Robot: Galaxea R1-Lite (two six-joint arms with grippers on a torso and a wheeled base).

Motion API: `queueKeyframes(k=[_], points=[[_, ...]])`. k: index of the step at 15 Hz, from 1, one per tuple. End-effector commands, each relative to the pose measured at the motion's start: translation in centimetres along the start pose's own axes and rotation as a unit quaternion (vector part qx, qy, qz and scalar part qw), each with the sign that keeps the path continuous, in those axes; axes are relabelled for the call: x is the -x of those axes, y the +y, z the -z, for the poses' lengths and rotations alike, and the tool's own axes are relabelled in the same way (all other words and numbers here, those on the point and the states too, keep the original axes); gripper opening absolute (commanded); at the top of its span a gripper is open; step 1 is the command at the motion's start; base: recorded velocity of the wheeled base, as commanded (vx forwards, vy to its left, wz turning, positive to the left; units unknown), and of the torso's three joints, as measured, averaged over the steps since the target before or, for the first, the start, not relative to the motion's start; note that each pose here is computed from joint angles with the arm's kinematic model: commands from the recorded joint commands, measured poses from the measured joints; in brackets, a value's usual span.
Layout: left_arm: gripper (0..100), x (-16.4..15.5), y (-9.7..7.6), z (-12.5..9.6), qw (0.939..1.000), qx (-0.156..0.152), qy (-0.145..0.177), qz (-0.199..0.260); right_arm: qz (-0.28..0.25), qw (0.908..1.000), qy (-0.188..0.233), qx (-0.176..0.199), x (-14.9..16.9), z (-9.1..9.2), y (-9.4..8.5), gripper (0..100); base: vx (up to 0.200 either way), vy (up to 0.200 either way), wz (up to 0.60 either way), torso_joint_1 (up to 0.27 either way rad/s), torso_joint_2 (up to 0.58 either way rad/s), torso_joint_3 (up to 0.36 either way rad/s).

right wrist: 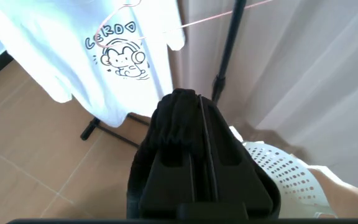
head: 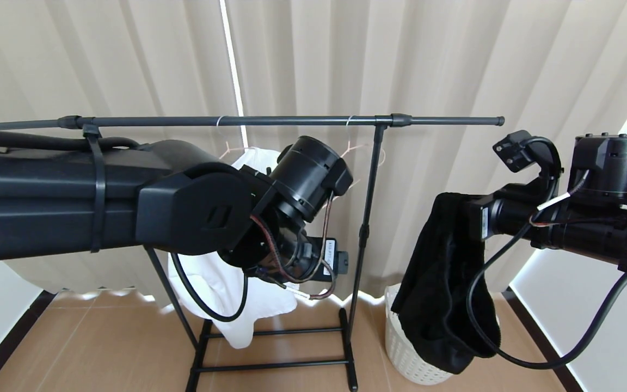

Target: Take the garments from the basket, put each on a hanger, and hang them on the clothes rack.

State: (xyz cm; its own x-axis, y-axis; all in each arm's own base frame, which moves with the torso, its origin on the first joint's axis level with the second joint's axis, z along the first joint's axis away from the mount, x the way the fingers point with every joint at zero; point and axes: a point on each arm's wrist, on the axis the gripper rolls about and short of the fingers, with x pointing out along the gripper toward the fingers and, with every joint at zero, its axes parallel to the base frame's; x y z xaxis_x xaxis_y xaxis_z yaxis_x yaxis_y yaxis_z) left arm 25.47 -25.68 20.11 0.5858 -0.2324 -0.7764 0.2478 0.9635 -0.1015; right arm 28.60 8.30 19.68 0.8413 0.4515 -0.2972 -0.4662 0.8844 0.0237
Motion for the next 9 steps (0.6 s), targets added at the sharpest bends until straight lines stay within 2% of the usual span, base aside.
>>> queueKeyframes(k=[1, 4, 7, 9], points=[[100, 0.7, 0.5, 0.5, 0.9999, -0.016, -0.003, -0.002, 0.003, 1.0000, -0.005, 0.002, 0.3, -0.2, -0.1, 0, 0.000, 0.000, 0.00, 0.000, 0.00, 0.000], [100, 0.6, 0.6, -0.1, 0.9983, -0.032, -0.049, -0.003, 0.003, 1.0000, -0.004, 0.002, 0.4, -0.1, -0.1, 0, 0.000, 0.000, 0.00, 0.000, 0.00, 0.000], [100, 0.0, 1.3, -1.4, 0.9882, -0.087, -0.126, 0.008, 0.004, 1.0000, -0.009, 0.003, 0.7, -0.3, 0.0, 0, 0.000, 0.000, 0.00, 0.000, 0.00, 0.000], [100, -0.5, 1.5, -1.0, 0.9847, -0.122, -0.124, 0.001, 0.004, 0.9999, -0.012, 0.004, 0.9, -0.5, 0.0, 0, 0.000, 0.000, 0.00, 0.000, 0.00, 0.000]])
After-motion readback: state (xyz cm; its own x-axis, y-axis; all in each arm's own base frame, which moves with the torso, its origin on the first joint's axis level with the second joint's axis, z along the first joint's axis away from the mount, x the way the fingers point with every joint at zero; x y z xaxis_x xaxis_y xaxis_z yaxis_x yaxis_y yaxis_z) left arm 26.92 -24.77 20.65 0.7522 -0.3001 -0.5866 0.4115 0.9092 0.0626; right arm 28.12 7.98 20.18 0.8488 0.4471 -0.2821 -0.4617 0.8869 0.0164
